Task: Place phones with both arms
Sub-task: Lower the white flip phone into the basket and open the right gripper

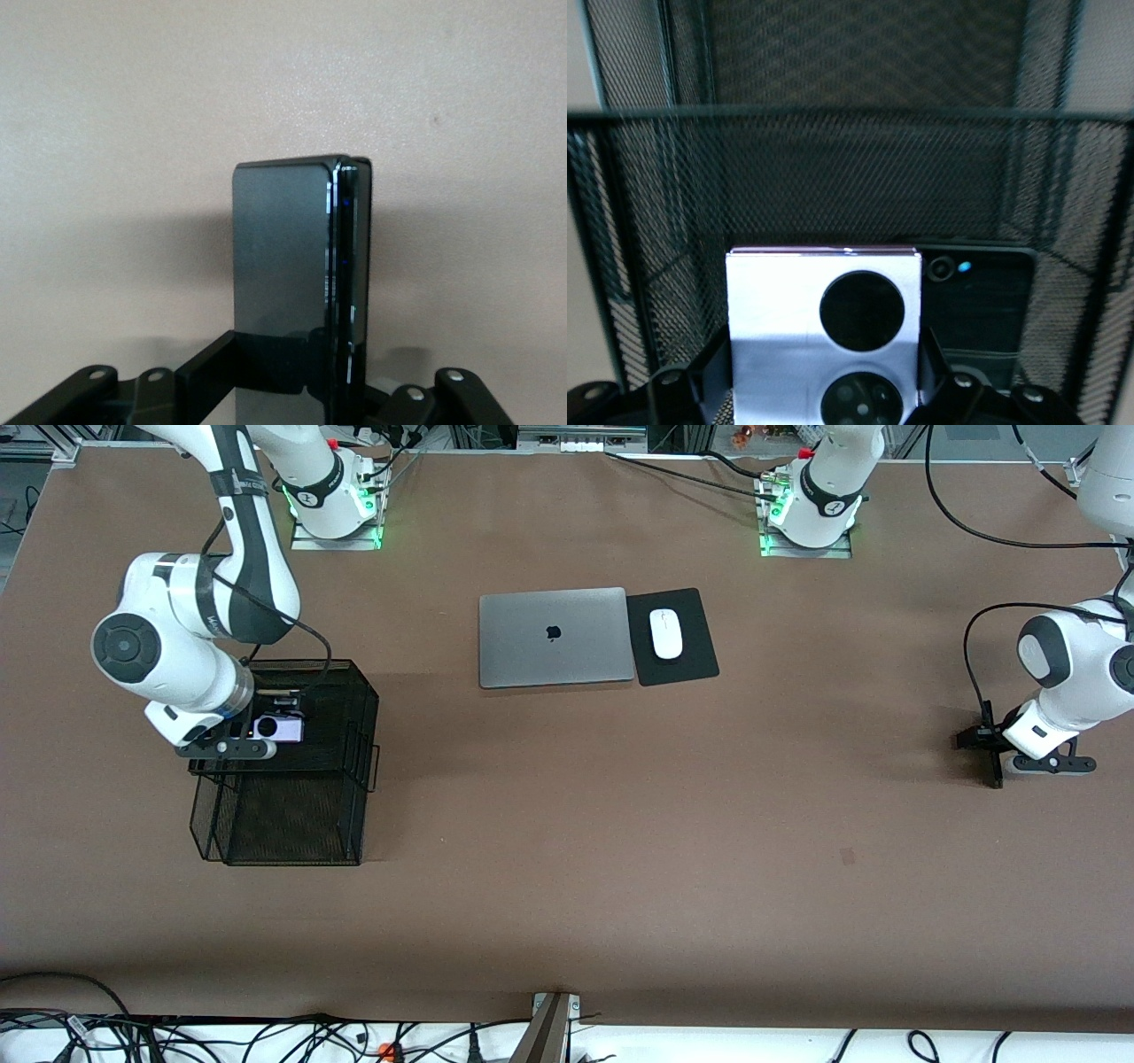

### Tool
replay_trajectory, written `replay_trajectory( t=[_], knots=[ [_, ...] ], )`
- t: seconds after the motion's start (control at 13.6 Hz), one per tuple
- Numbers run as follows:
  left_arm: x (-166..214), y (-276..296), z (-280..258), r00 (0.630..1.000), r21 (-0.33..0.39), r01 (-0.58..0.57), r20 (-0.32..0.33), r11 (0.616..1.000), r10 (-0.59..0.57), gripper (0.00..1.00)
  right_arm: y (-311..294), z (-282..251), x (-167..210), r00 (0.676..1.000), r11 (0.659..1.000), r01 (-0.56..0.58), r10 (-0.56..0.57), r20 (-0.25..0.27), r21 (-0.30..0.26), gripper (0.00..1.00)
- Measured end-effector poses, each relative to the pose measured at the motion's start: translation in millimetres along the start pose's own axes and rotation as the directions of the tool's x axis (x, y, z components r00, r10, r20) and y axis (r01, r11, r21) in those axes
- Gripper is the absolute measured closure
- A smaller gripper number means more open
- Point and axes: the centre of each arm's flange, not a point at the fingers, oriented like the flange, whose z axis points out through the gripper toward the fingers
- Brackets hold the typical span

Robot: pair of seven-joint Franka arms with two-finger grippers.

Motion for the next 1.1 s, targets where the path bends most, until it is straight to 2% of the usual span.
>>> replay_trajectory(
  t=[0.44,1.1],
  knots=[
    [0,0,0,1.000,0.000,0.000,0.000,1.000,0.000,0.69,-19,6,-5,1.000,1.000,-0.006,0.006,0.004,0.019,0.15],
    [12,15,-3,1.000,-0.018,-0.023,0.011,1.000,0.023,0.69,-28,9,-5,1.000,1.000,-0.010,0.011,-0.020,0.025,0.15]
  ],
)
